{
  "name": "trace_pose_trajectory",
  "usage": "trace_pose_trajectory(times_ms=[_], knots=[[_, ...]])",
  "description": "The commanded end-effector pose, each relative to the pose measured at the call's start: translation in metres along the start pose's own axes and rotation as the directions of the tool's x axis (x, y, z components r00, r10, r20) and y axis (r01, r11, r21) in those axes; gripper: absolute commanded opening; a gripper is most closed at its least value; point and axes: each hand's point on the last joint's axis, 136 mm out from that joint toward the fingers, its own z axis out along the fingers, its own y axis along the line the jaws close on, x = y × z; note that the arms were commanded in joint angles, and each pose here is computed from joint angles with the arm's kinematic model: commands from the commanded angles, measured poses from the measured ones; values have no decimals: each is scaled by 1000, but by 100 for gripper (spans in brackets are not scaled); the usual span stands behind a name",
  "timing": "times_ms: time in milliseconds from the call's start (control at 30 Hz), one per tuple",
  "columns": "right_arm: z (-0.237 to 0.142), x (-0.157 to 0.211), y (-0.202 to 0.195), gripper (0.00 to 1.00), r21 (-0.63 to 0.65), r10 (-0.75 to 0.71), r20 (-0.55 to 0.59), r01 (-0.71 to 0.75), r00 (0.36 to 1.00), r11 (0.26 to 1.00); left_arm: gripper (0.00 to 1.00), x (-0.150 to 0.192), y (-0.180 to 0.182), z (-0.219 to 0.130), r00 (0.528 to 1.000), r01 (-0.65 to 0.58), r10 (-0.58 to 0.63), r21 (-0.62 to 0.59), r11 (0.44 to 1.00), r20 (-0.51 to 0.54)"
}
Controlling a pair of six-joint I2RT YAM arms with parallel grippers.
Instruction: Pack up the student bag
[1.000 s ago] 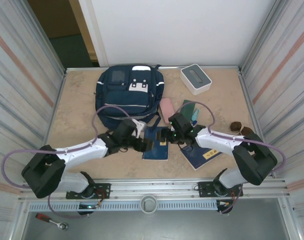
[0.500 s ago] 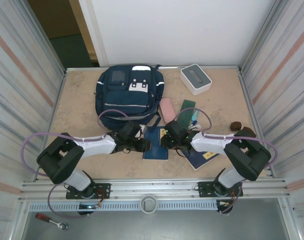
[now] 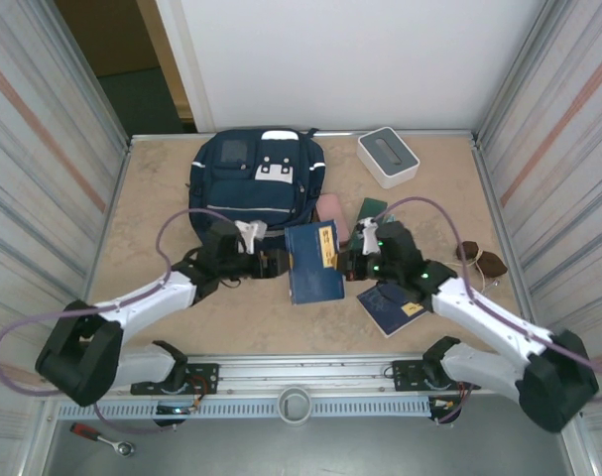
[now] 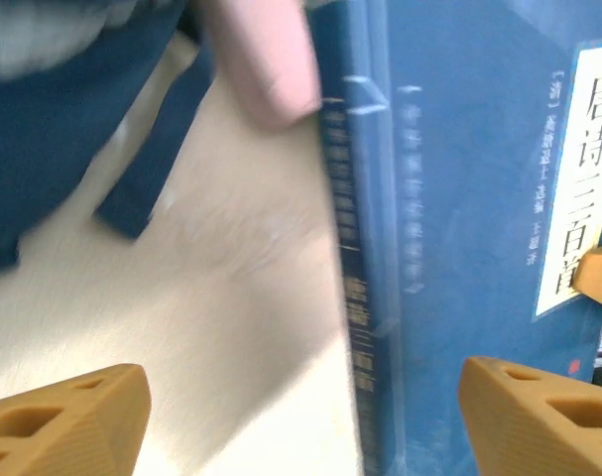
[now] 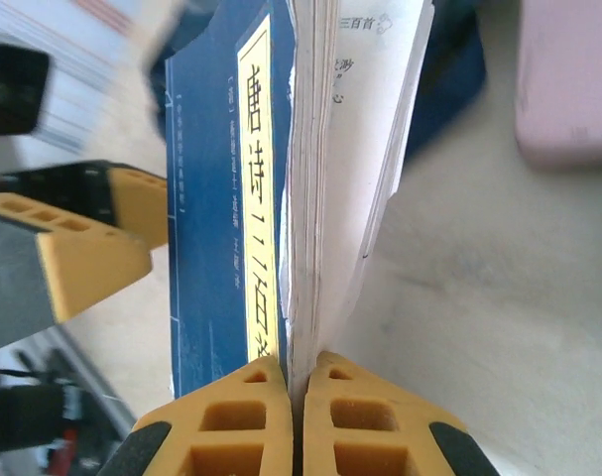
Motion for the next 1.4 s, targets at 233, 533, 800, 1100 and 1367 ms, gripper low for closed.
trace_pose_trajectory(times_ms=[233, 533, 800, 1100, 1367], knots=[[-33, -67, 79, 0, -310, 11, 151, 37, 989, 950, 58, -49, -105, -31, 995, -94, 72, 412, 906, 70], [-18, -71, 48, 63, -289, 6, 113, 27, 994, 957, 1, -57, -128, -56, 977, -208, 154, 470, 858, 150], [-7, -65, 107, 54, -548, -70, 83, 105, 994, 830, 7, -58, -134, -60, 975, -223, 186, 483, 847, 124], [5, -86, -10, 0, -96, 206, 36, -202, 978, 975, 69, -100, 22, -77, 951, -261, 306, -430, 864, 38], [-27, -94, -69, 0, 117, 186, 87, -195, 979, 974, 77, -99, 48, -49, 773, -630, 605, -336, 700, -190]])
